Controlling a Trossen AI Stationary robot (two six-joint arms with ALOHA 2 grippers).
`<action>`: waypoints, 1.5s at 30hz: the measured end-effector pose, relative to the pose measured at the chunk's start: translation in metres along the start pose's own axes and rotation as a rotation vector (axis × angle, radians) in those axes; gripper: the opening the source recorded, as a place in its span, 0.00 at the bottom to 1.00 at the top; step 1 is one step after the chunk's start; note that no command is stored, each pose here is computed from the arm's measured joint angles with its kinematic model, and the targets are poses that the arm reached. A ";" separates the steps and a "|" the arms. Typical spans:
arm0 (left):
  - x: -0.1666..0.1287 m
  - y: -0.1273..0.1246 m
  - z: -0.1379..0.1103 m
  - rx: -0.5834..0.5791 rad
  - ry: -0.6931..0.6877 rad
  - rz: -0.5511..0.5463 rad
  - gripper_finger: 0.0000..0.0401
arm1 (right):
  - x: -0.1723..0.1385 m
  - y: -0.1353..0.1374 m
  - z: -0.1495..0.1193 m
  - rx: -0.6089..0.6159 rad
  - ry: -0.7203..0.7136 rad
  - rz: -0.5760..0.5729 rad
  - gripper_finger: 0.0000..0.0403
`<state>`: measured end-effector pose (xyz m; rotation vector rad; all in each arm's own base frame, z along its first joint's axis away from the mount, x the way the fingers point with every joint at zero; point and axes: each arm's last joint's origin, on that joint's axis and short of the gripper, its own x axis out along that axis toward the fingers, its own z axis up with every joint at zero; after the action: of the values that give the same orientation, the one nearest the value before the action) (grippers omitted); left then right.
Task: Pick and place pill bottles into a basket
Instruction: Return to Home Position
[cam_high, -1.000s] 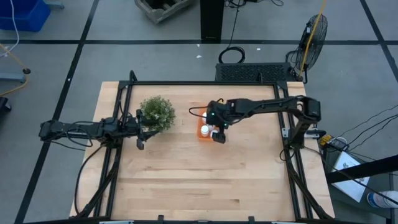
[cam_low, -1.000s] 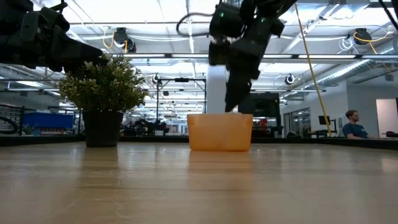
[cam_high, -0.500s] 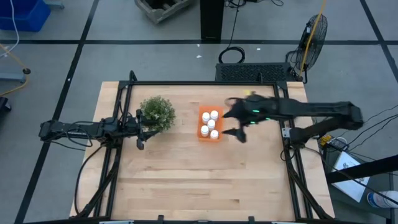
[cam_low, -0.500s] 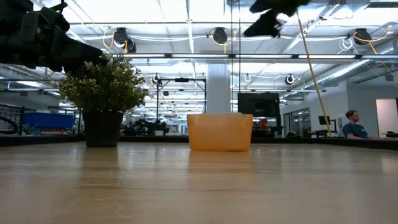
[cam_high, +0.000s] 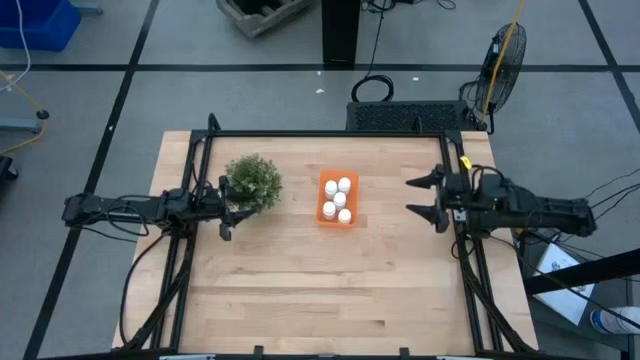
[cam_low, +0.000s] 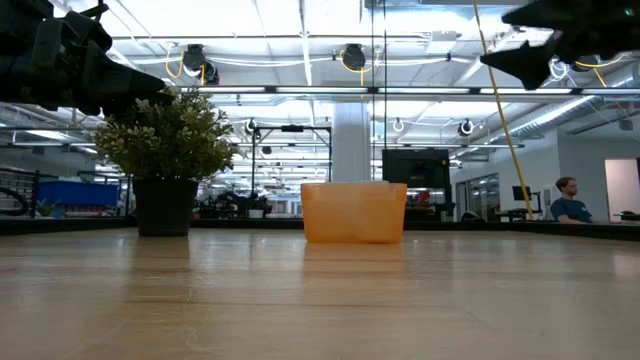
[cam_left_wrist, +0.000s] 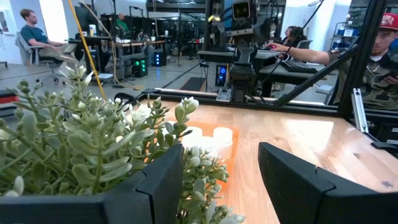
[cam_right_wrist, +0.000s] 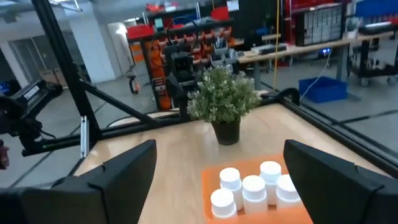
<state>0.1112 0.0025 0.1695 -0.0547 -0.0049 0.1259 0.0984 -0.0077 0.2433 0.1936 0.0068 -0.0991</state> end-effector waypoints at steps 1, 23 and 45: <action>0.000 0.000 0.000 0.000 0.000 0.000 0.53 | -0.003 -0.001 -0.006 -0.003 -0.010 0.002 0.84; 0.000 0.000 0.000 -0.002 0.002 0.000 0.53 | 0.001 -0.015 -0.060 -0.046 -0.166 -0.078 0.84; 0.000 -0.001 -0.004 -0.033 0.047 -0.038 0.53 | 0.002 -0.018 -0.074 -0.071 -0.018 -0.101 0.84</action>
<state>0.1112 0.0013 0.1651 -0.0900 0.0391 0.0868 0.0993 -0.0108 0.1670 0.1214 0.0019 -0.2013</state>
